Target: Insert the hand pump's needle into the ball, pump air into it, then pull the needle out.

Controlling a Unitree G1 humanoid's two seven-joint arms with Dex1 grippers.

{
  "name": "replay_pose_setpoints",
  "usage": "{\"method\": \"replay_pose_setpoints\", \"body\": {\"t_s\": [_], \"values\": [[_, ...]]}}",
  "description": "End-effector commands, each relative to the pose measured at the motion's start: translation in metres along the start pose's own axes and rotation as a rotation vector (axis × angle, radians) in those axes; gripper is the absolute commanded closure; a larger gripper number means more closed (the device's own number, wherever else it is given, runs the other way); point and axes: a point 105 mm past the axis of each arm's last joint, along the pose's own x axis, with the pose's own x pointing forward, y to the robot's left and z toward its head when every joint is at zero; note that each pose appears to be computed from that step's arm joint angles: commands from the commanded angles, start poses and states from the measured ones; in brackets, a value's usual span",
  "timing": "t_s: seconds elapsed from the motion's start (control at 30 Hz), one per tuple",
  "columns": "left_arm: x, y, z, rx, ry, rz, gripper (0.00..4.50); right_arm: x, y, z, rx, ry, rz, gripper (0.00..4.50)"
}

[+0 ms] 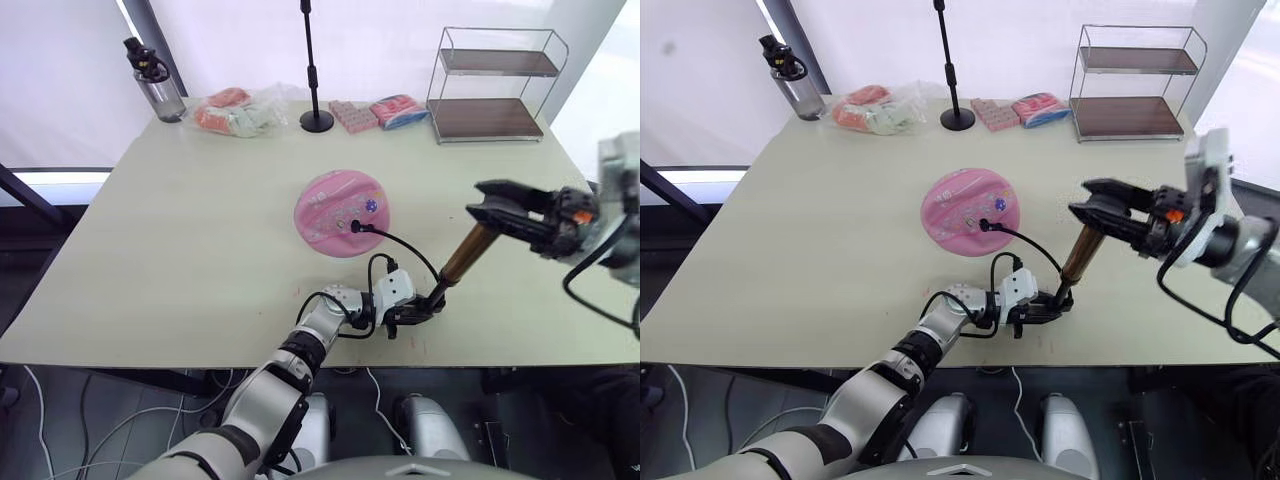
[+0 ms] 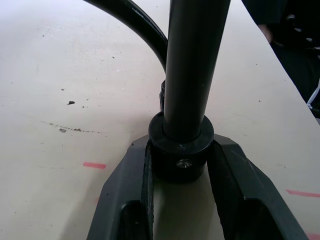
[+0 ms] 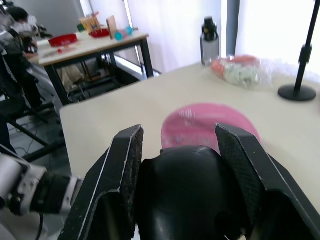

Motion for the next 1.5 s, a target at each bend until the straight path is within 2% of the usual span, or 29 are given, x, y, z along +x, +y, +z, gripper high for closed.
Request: {"method": "replay_pose_setpoints", "body": {"t_s": [0.03, 0.17, 0.3, 0.4, 0.5, 0.6, 0.73, 0.83, 1.13, 1.33, 1.47, 1.5], "values": [[-0.004, -0.014, -0.030, -0.081, 0.081, -0.028, 3.43, 0.004, -0.005, -0.049, 0.045, 0.129, -0.024, 2.67], [-0.005, -0.014, -0.031, -0.086, 0.079, -0.029, 3.43, 0.005, -0.008, -0.087, 0.054, 0.184, -0.051, 2.67], [-0.004, -0.014, -0.030, -0.084, 0.074, -0.028, 3.43, 0.006, -0.009, -0.108, 0.054, 0.199, -0.073, 2.67], [-0.004, -0.015, -0.030, -0.084, 0.069, -0.030, 3.43, 0.007, -0.011, -0.119, 0.044, 0.206, -0.092, 2.67], [-0.003, -0.016, -0.029, -0.085, 0.066, -0.031, 3.43, 0.008, -0.010, -0.117, 0.029, 0.194, -0.093, 2.67], [-0.002, -0.016, -0.029, -0.081, 0.069, -0.033, 3.43, 0.012, -0.010, -0.082, -0.001, 0.075, -0.077, 2.67], [-0.003, -0.016, -0.030, -0.078, 0.076, -0.037, 3.43, 0.011, -0.005, -0.032, -0.062, -0.005, -0.018, 2.67], [-0.004, -0.016, -0.031, -0.078, 0.083, -0.040, 3.43, 0.008, -0.001, 0.000, -0.101, -0.023, 0.014, 2.67], [-0.003, -0.018, -0.032, -0.077, 0.086, -0.046, 3.43, -0.006, 0.005, 0.072, -0.187, -0.065, 0.037, 2.67], [-0.002, -0.018, -0.032, -0.075, 0.089, -0.050, 3.43, -0.011, 0.008, 0.101, -0.177, -0.098, 0.039, 2.67], [-0.002, -0.018, -0.031, -0.073, 0.089, -0.050, 3.43, -0.010, 0.005, 0.099, -0.136, -0.100, 0.024, 2.67], [-0.002, -0.018, -0.031, -0.072, 0.088, -0.050, 3.43, -0.009, 0.003, 0.091, -0.123, -0.074, 0.016, 2.67]]}}
